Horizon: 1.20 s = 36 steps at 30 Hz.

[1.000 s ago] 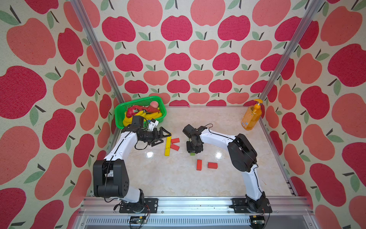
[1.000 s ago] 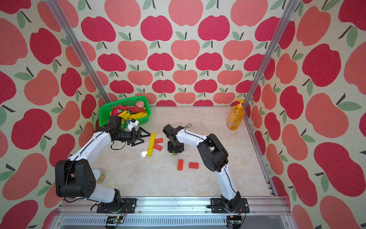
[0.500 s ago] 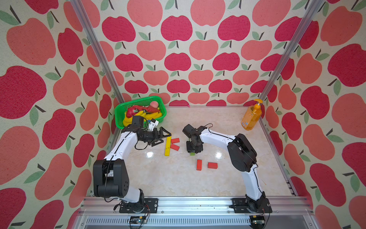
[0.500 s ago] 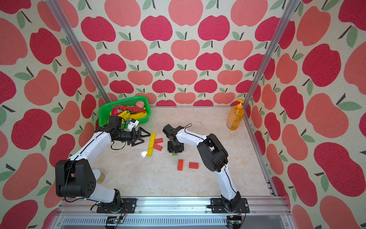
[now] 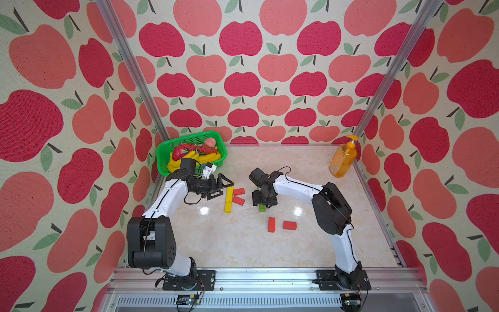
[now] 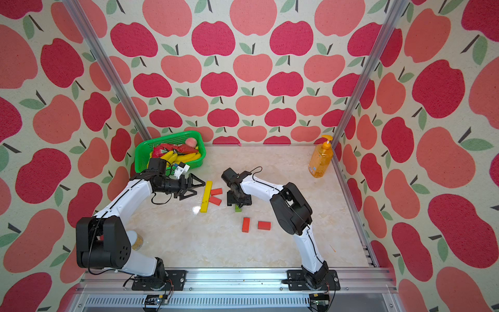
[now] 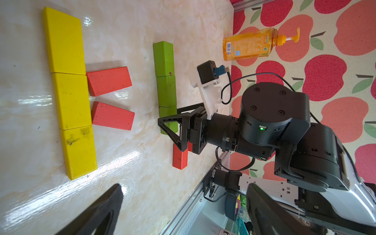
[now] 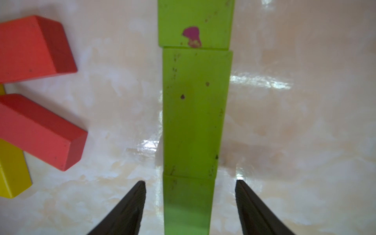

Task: Assemble the letter k with building blocks
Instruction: Assemble the building block at the center of the board.

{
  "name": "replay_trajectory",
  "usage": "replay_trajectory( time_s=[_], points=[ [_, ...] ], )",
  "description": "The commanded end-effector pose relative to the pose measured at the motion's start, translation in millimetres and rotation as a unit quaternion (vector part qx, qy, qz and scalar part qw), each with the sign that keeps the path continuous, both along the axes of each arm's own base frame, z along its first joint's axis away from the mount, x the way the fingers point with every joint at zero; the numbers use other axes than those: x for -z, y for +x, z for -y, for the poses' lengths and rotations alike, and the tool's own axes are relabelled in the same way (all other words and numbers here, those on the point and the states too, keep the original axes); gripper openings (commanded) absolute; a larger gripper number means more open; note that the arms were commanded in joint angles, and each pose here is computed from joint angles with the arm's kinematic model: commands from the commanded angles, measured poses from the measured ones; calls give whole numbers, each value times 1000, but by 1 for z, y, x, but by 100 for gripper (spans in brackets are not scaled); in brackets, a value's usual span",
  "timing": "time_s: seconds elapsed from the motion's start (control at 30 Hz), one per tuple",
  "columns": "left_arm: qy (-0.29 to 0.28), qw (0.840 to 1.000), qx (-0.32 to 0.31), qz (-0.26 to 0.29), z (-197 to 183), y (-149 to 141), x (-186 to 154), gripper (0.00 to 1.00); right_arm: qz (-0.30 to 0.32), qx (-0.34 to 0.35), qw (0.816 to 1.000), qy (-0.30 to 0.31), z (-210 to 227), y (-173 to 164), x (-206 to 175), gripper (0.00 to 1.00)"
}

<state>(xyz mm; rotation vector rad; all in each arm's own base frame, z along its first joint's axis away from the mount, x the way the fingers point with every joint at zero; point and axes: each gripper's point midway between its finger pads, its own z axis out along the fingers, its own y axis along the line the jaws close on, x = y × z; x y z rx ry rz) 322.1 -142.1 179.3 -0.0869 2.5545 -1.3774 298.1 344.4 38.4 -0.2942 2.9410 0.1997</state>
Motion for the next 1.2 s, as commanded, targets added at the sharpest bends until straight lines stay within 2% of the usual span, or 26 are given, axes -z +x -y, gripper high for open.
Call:
replay_trajectory(
  time_s=[0.0, 0.43, 0.67, 0.8, 0.97, 1.17],
  points=[
    [-7, 1000, 0, -9, -1, 0, 6, 98, 54, -18, 998, 11, -4, 6, -39, 73],
    [13, 1000, 4, -7, 0, 0, 15, 98, 150, -14, 987, 52, 21, 11, -124, 76],
    [91, 994, 46, 36, 17, -11, 20, 98, 146, 19, 986, 73, 62, -1, -126, 81],
    [161, 981, 81, 76, 37, -30, 21, 100, 134, 53, 986, 80, 96, -19, -115, 99],
    [231, 961, 120, 89, 76, -58, 22, 100, 134, 80, 980, 127, 127, -42, -104, 99],
    [350, 919, 173, 56, 112, -84, 47, 94, 145, 85, 974, 153, 148, -66, -86, 99]
  ],
)
